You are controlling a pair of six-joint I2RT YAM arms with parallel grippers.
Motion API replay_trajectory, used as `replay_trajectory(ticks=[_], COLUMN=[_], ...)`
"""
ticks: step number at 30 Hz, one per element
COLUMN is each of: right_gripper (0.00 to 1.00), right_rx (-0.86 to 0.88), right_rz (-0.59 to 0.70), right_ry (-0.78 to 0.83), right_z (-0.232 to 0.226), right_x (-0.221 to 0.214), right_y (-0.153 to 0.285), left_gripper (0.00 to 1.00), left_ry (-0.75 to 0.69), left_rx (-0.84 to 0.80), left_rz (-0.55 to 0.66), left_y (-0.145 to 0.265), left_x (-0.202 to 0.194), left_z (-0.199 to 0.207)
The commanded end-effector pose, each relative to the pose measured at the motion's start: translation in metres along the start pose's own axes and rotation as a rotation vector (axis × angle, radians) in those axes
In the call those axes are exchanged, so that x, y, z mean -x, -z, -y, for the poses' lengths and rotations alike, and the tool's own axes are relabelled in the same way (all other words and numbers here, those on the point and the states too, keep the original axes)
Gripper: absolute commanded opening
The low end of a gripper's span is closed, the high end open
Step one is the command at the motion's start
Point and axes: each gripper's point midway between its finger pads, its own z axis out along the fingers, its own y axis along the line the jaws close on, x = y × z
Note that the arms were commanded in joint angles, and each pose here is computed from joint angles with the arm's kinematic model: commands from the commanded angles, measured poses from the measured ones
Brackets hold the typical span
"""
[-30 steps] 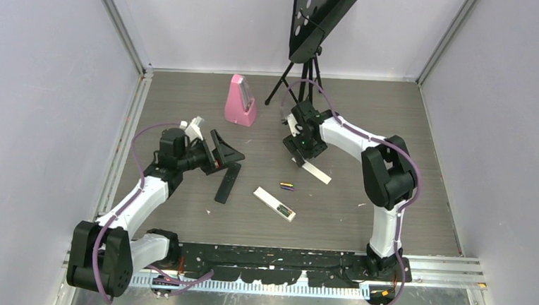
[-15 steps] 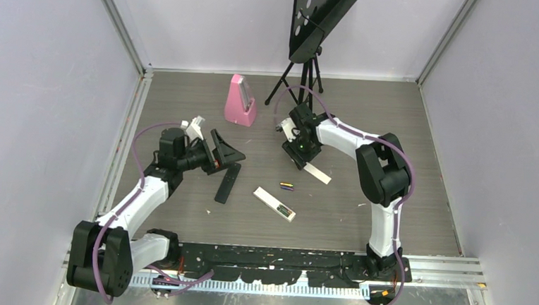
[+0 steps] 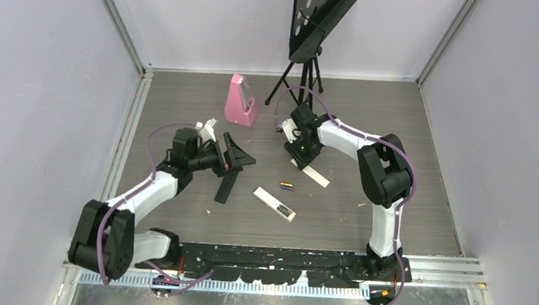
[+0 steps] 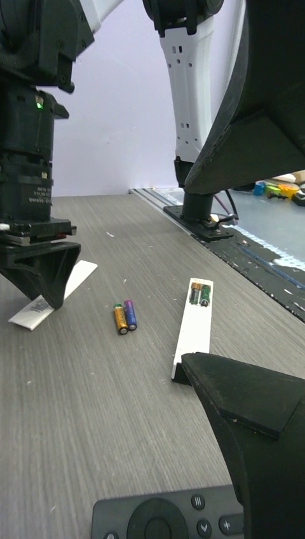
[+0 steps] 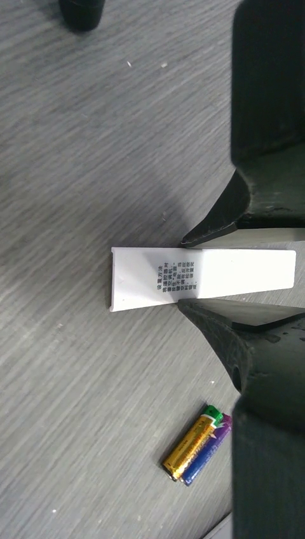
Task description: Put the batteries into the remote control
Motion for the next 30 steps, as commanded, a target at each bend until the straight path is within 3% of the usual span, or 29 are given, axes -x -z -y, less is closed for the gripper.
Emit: replay_trajectory(ticks=[1, 9, 13, 16, 22, 27, 30], right_gripper=[0.36, 0.37, 0.38, 0.42, 0.64, 0.66, 0.61], right_rx=[0.001, 0.054, 0.085, 0.079, -0.052, -0.101, -0.098], right_rz=[0.040, 0.086, 0.130, 0.148, 0.045, -0.013, -0.033], right_ry=[0.017, 0.008, 0.003, -0.009, -0.006, -0.008, -0.011], right_z=[-0.006, -0.021, -0.030, -0.030, -0.018, -0.011, -0.009], right_x=[0.001, -0.001, 0.003, 0.004, -0.005, -0.002, 0.003], right_y=[0.017, 0.033, 0.039, 0.040, 0.021, 0.006, 0.002], left_gripper=[0.97, 0.93, 0.81, 0.77, 0.76, 0.75, 0.73], left_ry=[-0.055, -0.069, -0.084, -0.078, -0.067, -0.062, -0.065], left_rx=[-0.065, -0.059, -0.058, -0.030, -0.002, 0.002, 0.000], left_rz=[0.008, -0.005, -0.003, 0.001, -0.004, -0.012, -0.014], left_y=[-0.016, -0.046, -0.058, -0.066, -0.075, -0.078, -0.079], left_x=[0.008, 0.007, 0.011, 0.013, 0.012, 0.011, 0.012], left_z=[0.020, 0.020, 0.017, 0.009, 0.000, -0.002, -0.001])
